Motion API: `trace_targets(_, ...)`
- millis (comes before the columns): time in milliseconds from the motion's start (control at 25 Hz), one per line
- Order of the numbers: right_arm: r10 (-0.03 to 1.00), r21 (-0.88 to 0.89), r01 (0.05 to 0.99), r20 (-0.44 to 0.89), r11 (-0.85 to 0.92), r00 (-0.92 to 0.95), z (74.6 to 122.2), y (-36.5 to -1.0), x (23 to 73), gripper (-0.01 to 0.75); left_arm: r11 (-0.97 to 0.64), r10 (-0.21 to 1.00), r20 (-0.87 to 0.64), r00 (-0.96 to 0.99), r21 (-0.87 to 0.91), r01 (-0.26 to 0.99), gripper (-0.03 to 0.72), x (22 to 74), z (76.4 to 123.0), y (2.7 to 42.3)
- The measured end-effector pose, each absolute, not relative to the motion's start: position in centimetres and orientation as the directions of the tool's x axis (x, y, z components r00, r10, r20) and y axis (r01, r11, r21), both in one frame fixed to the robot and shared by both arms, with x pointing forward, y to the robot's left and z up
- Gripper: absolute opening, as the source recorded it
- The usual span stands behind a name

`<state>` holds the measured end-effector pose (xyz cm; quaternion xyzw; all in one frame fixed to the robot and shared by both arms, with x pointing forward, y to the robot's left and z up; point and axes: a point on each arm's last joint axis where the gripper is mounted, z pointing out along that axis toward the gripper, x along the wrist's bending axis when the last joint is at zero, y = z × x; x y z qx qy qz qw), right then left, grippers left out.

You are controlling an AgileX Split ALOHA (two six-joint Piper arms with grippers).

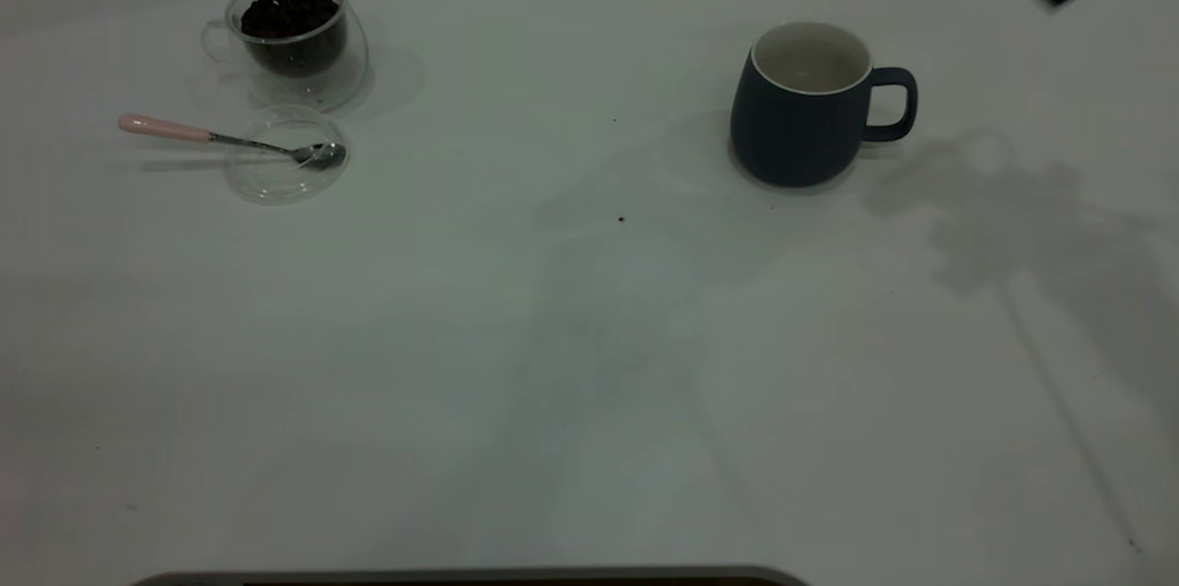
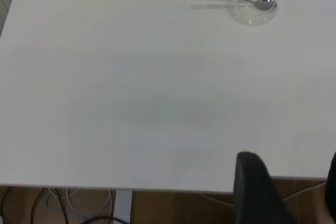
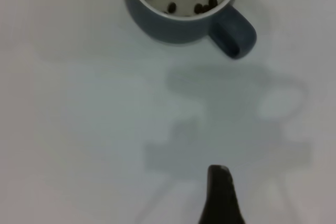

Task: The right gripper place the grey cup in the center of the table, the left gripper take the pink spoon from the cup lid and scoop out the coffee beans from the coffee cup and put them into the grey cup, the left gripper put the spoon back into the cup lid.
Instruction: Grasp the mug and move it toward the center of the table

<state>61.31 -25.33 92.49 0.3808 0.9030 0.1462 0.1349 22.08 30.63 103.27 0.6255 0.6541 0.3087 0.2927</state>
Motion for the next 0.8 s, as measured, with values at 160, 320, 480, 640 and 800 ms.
trace_targets(160,0.571,0.329,0.488,-0.238,0.808,-0.786,86.7,-25.3,63.5,0.575,0.027,0.999,0.003,-0.046,0.77,0.638,0.391,22.1,103.3,30.6)
trace_targets(320,0.377,0.284,0.291,-0.327,0.914,-0.867,84.0,-25.2,64.2,0.56,0.027,0.999,0.003,-0.046,0.77,0.638,0.391,22.1,103.3,30.6)
trace_targets(480,0.223,0.261,0.124,-0.397,0.957,-0.89,83.7,-24.6,64.6,0.55,0.027,0.999,0.003,-0.046,0.77,0.638,0.391,22.1,103.3,30.6)
trace_targets(640,0.237,0.312,0.112,-0.401,0.944,-0.885,83.1,-22.9,65.1,0.549,0.027,0.999,0.003,-0.046,0.77,0.638,0.391,22.1,103.3,30.6)
trace_targets(800,0.251,0.346,0.113,-0.386,0.931,-0.888,82.3,-21.4,66.0,0.549,0.027,0.999,0.003,-0.046,0.77,0.638,0.391,22.1,103.3,30.6)
